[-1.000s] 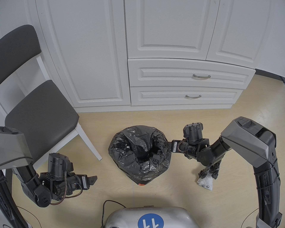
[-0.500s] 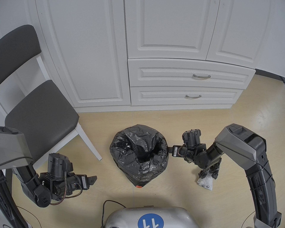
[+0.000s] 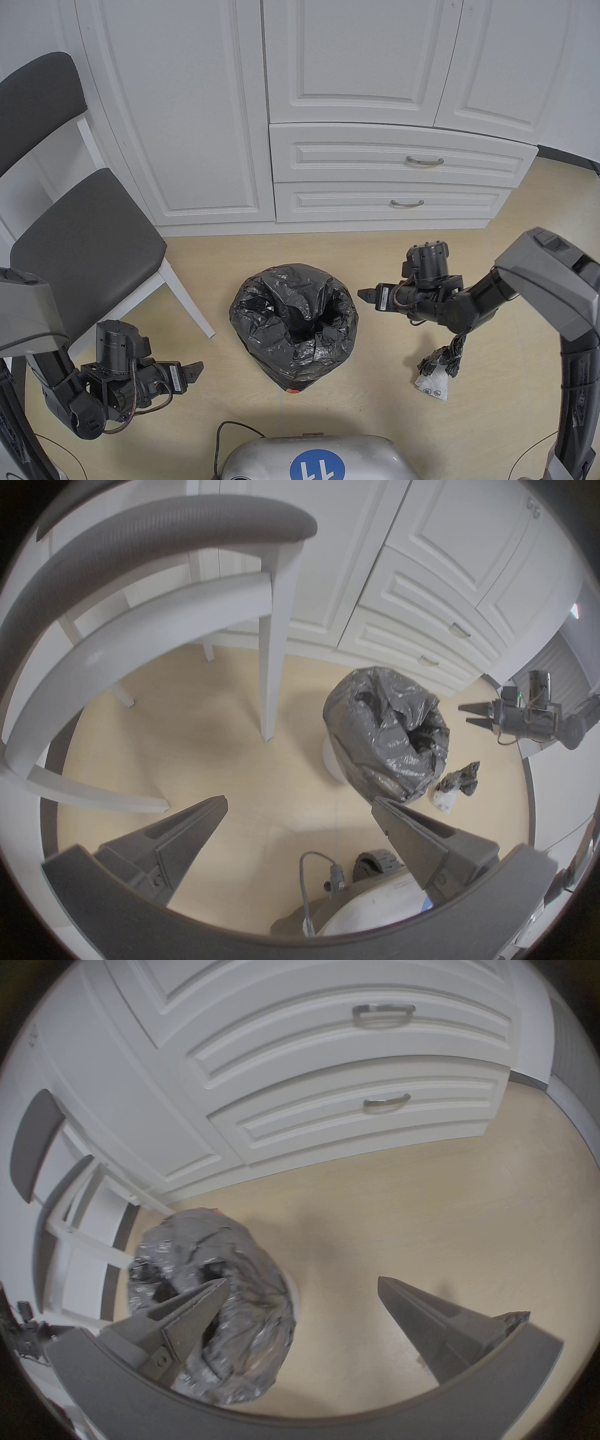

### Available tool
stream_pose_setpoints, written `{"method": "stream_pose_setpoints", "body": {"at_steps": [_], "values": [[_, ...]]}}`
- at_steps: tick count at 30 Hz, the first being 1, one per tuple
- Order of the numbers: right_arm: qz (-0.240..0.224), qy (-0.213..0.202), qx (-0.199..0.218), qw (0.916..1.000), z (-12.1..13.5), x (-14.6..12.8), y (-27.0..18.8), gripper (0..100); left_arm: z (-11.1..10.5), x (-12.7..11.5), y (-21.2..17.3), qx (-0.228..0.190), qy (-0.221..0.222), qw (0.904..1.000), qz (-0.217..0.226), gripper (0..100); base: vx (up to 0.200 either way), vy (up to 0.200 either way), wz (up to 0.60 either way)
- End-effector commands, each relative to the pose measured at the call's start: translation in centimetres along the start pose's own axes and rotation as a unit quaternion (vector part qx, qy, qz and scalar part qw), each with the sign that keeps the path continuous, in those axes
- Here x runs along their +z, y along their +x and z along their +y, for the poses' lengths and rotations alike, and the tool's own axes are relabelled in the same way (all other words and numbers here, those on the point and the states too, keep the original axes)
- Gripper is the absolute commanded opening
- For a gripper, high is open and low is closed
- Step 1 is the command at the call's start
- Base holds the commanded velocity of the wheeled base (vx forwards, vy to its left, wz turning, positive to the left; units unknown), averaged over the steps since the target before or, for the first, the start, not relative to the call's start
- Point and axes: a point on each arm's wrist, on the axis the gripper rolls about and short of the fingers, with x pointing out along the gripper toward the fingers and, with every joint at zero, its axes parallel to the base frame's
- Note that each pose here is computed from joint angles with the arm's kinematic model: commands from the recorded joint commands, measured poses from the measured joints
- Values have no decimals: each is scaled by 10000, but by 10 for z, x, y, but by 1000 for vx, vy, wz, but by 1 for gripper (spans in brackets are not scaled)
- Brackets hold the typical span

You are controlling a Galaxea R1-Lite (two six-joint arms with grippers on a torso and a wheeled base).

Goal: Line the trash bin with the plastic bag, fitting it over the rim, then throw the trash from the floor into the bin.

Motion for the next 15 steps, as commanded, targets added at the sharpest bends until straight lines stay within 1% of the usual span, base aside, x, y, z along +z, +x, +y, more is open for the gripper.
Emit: {"method": "stream_pose_setpoints", "body": {"at_steps": [1,2,3,4,6,7,8,10,12,15], "values": [[-18,-137,-97,9999,-33,31,-35,100,2,-8,-9,-68,8,10000,-52,100,0,0,0],[112,-268,-326,9990,-59,26,-23,100,2,-10,-12,-96,11,9999,-68,100,0,0,0],[165,-324,-438,9984,-73,23,-16,100,3,-11,-13,-102,15,9999,-66,100,0,0,0],[240,-409,-654,9967,-101,18,3,100,3,-14,-16,-125,25,9999,-91,100,0,0,0],[286,-312,-917,9949,-137,11,27,100,4,-16,-20,-163,16,9997,-159,100,0,0,0],[281,-300,-936,9948,-140,11,28,100,4,-16,-20,-158,23,9997,-169,100,0,0,0],[374,-158,-1134,9927,-165,8,42,100,4,-18,-23,-210,30,9995,-241,100,0,0,0],[584,-28,-1284,9900,-185,7,51,100,4,-18,-27,-262,21,9990,-353,100,0,0,0],[750,76,-1381,9875,-198,7,59,100,4,-20,-31,-285,29,9988,-403,100,0,0,0],[1046,208,-1515,9827,-220,-5,81,100,2,-19,-33,-340,32,9983,-466,100,0,0,0]]}}
